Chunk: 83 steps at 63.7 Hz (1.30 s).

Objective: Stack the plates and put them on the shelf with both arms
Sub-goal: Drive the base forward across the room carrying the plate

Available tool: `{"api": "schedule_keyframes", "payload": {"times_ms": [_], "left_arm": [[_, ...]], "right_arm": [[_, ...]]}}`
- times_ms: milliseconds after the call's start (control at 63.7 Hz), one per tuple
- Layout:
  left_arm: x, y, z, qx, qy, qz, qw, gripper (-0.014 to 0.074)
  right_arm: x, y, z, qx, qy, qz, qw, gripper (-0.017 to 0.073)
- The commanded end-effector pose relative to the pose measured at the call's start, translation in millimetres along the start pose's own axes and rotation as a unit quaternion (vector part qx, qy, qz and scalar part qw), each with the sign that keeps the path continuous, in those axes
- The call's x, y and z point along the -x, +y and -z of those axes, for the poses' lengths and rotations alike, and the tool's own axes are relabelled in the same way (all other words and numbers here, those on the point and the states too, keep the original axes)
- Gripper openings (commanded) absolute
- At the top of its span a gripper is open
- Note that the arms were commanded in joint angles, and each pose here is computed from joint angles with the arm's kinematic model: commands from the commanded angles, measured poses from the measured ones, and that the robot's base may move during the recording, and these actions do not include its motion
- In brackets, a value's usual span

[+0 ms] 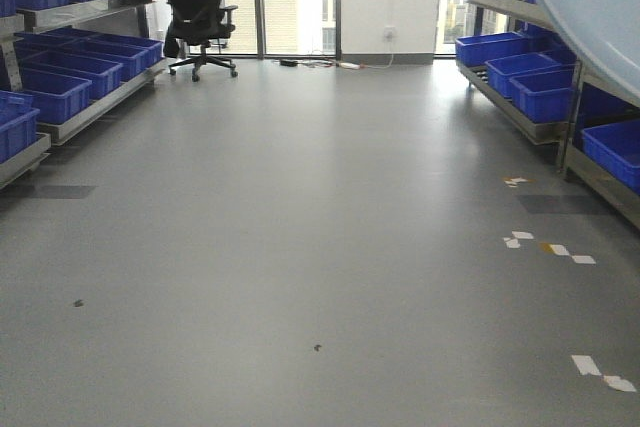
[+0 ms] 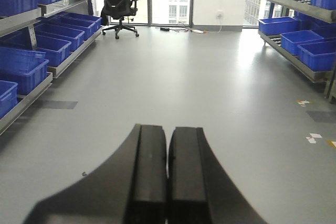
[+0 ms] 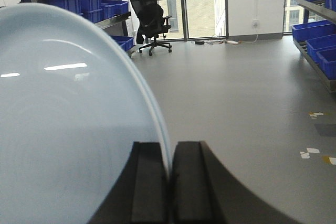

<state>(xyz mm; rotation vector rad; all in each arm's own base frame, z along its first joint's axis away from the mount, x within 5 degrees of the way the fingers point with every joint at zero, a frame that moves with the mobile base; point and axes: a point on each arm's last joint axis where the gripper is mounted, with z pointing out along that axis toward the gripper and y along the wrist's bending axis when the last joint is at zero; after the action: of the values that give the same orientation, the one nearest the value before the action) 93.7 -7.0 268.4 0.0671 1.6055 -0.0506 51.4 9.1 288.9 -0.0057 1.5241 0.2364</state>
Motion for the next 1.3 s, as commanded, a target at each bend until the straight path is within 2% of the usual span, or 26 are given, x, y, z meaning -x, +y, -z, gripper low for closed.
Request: {"api": "schedule_keyframes", "payload": {"times_ms": [0, 1287], "left_arm": [[17.0, 2.4, 0.4, 0.013, -0.052, 0.003, 0.999, 0.0081], [17.0, 2.4, 0.4, 0.013, -0.052, 0.003, 0.999, 0.0081]], "right_arm": [[19.5, 1.5, 1.2, 0.001, -0.064, -0.004, 0.998, 0.0048], [19.5, 1.5, 1.2, 0.001, -0.064, -0.004, 0.998, 0.0048]]}}
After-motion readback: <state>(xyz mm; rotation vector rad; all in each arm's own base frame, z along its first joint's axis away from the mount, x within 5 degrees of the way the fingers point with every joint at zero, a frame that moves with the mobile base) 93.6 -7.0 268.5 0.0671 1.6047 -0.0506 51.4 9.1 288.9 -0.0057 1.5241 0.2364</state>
